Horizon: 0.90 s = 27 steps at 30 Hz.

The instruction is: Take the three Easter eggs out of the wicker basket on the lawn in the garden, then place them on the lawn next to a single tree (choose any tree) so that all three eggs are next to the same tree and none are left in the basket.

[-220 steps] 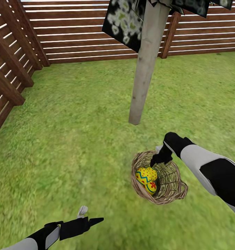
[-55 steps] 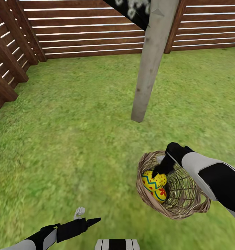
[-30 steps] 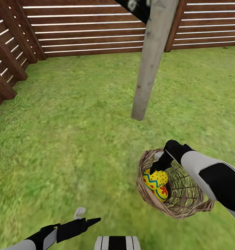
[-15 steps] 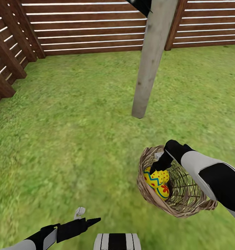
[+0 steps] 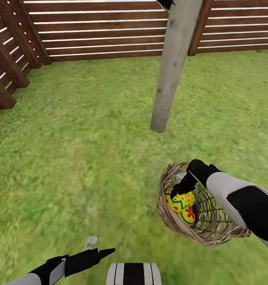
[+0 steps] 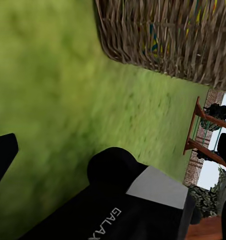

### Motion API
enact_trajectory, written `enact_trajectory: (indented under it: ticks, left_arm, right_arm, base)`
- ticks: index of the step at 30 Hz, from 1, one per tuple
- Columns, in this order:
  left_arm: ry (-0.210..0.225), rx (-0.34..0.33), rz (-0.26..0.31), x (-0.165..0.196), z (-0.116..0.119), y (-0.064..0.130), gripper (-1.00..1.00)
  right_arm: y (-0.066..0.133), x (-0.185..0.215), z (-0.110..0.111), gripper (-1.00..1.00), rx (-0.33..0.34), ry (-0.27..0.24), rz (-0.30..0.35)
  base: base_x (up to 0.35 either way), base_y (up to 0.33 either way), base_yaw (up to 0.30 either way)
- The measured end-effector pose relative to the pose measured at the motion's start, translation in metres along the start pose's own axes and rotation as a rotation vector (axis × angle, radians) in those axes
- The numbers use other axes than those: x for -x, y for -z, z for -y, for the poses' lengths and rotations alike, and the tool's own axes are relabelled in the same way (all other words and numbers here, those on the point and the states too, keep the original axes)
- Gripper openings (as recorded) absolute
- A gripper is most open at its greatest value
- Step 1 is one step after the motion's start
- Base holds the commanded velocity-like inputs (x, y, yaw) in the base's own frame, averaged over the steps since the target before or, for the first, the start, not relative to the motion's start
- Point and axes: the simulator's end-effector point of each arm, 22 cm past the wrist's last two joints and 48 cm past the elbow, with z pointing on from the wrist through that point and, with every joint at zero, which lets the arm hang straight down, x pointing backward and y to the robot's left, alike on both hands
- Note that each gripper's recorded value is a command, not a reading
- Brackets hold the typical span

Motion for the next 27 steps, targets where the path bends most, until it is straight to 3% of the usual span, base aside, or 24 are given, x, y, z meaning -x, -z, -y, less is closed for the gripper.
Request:
enact_trajectory:
  ticks: [6, 27]
  left_arm:
    - [0.0, 0.0, 0.0, -0.003, -0.012, -0.006, 1.0]
    - [-0.007, -0.001, 0.005, -0.003, -0.02, -0.01, 1.0]
  right_arm:
    - [-0.013, 0.0, 0.003, 1.0, -0.002, -0.001, 0.002]
    - [-0.021, -0.002, 0.011, 1.0, -0.019, 0.004, -0.001]
  base:
    - [0.0, 0.0, 0.0]
    - [0.03, 0.006, 0.0]
